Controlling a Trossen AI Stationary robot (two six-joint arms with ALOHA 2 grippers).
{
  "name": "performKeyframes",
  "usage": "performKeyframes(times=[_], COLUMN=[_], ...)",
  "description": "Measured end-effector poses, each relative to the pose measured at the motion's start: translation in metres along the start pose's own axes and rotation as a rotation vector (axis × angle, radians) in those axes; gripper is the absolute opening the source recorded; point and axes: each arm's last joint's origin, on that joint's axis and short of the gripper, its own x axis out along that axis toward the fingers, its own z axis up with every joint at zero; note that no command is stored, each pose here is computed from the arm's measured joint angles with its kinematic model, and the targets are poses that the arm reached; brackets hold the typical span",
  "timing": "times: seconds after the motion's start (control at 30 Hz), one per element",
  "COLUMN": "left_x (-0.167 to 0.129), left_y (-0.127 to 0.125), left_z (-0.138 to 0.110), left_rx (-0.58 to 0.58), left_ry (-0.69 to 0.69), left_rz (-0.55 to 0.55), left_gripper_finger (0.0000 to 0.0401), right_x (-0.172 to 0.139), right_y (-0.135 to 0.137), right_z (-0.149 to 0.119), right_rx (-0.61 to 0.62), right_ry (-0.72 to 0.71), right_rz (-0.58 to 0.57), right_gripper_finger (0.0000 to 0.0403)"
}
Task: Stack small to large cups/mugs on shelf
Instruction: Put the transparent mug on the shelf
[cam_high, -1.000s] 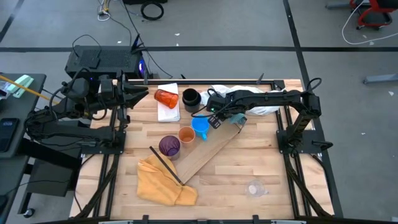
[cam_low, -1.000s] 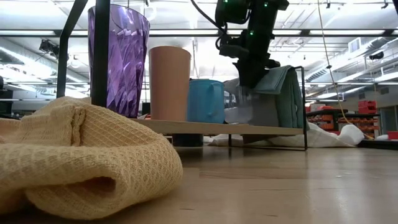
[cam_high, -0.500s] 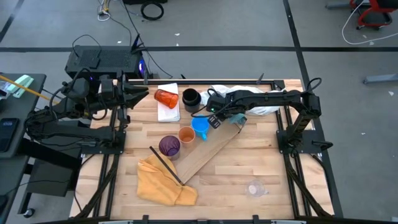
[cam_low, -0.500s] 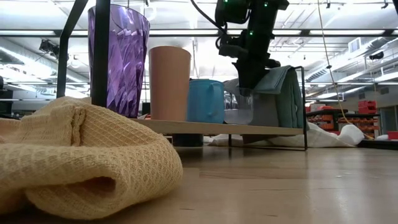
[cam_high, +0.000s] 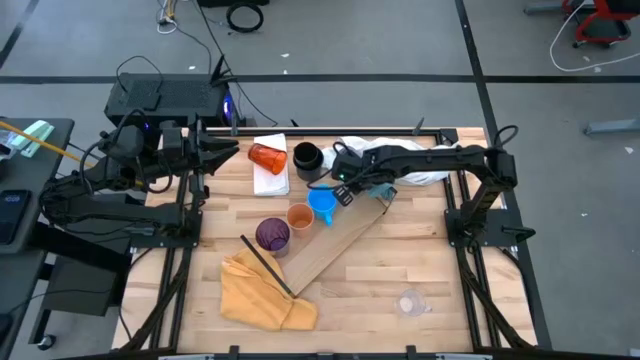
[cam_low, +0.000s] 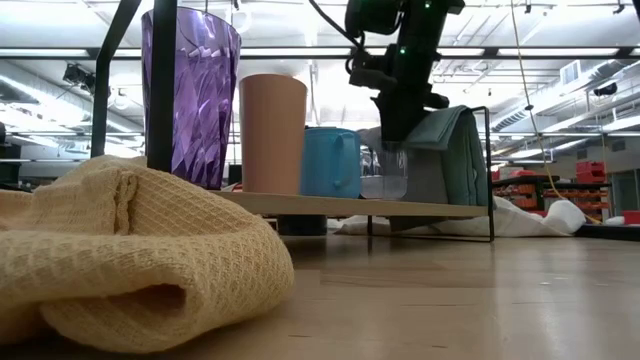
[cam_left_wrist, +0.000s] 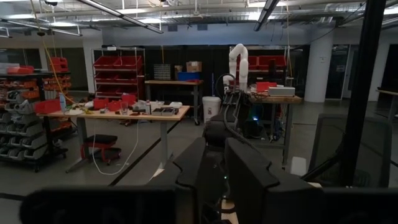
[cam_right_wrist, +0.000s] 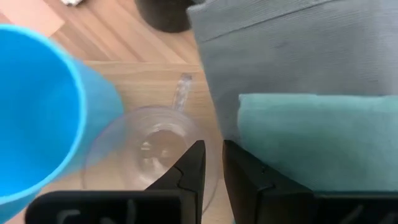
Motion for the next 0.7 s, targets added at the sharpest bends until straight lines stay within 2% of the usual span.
performKeyframes(times=[0.47, 0.6, 0.7], left_x=[0.0, 0.0, 0.0], left_y=[0.0, -0.001, -0.001], left_z=[0.0, 0.0, 0.0], left_rx=[0.0, 0.0, -0.001], left_ry=[0.002, 0.002, 0.003], left_rz=[0.0, -0.019, -0.027], left_gripper_finger=[0.007, 0.0067, 0.0069], right_x=[-0.021, -0.041, -0.068], right_y=[0.004, 0.014, 0.027], right_z=[0.005, 0.003, -0.004], right_rx=[-0.002, -0.047, -0.142], right_ry=[-0.028, -0.029, -0.01], right_rz=[0.057, 0.087, 0.133], right_gripper_finger=[0.0062, 0.0062, 0.0062])
